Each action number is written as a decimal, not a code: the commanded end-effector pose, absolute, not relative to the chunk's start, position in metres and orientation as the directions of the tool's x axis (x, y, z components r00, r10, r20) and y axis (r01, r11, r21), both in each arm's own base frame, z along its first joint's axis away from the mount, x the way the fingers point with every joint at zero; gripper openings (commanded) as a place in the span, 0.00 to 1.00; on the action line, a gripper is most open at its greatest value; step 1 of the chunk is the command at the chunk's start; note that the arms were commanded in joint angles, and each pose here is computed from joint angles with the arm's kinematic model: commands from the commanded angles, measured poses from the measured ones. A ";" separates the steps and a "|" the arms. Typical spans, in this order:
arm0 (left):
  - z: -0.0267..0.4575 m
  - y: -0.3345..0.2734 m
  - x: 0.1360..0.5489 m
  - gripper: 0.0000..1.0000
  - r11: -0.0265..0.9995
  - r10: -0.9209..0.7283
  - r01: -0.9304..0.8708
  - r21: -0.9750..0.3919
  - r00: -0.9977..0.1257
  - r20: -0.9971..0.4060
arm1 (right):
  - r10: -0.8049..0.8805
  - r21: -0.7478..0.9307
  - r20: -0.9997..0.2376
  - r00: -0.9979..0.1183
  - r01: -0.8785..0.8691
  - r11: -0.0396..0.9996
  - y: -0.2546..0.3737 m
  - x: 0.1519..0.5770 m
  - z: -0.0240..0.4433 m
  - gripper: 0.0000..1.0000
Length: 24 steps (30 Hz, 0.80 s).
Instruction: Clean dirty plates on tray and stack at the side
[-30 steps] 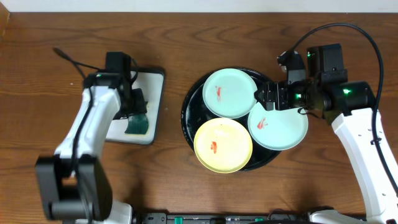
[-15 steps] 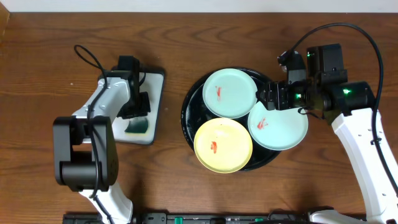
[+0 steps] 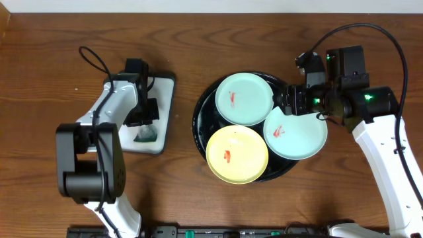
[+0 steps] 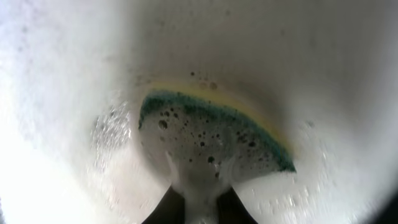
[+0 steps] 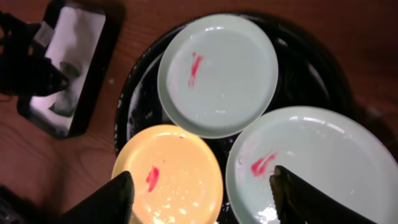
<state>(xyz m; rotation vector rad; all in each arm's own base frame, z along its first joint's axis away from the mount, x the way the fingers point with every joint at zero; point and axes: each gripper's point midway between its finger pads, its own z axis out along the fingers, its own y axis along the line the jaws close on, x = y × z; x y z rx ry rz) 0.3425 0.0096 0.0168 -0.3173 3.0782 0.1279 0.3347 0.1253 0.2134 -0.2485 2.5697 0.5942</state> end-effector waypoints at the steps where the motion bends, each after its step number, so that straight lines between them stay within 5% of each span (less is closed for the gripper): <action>1: 0.054 0.011 0.351 0.07 0.975 -0.203 -0.213 0.058 -0.968 -0.149 | -0.068 0.319 -0.516 -0.854 -0.266 0.910 0.124 0.341 0.215 0.64; 10: 0.114 0.000 0.356 0.07 0.979 -0.204 -0.202 -0.039 -0.931 -0.303 | -0.064 0.292 -0.348 -0.935 -0.173 0.941 0.125 0.373 0.154 0.56; 17: 0.138 -0.051 0.373 0.07 0.944 -0.214 -0.100 -0.316 -0.911 -0.351 | -0.014 0.302 -0.318 -0.948 -0.116 0.946 0.132 0.411 0.100 0.44; 24: 0.162 -0.099 0.405 0.07 0.934 -0.162 0.032 -0.357 -0.849 -0.503 | -0.016 0.263 -0.300 -0.954 -0.098 0.960 0.129 0.427 0.060 0.43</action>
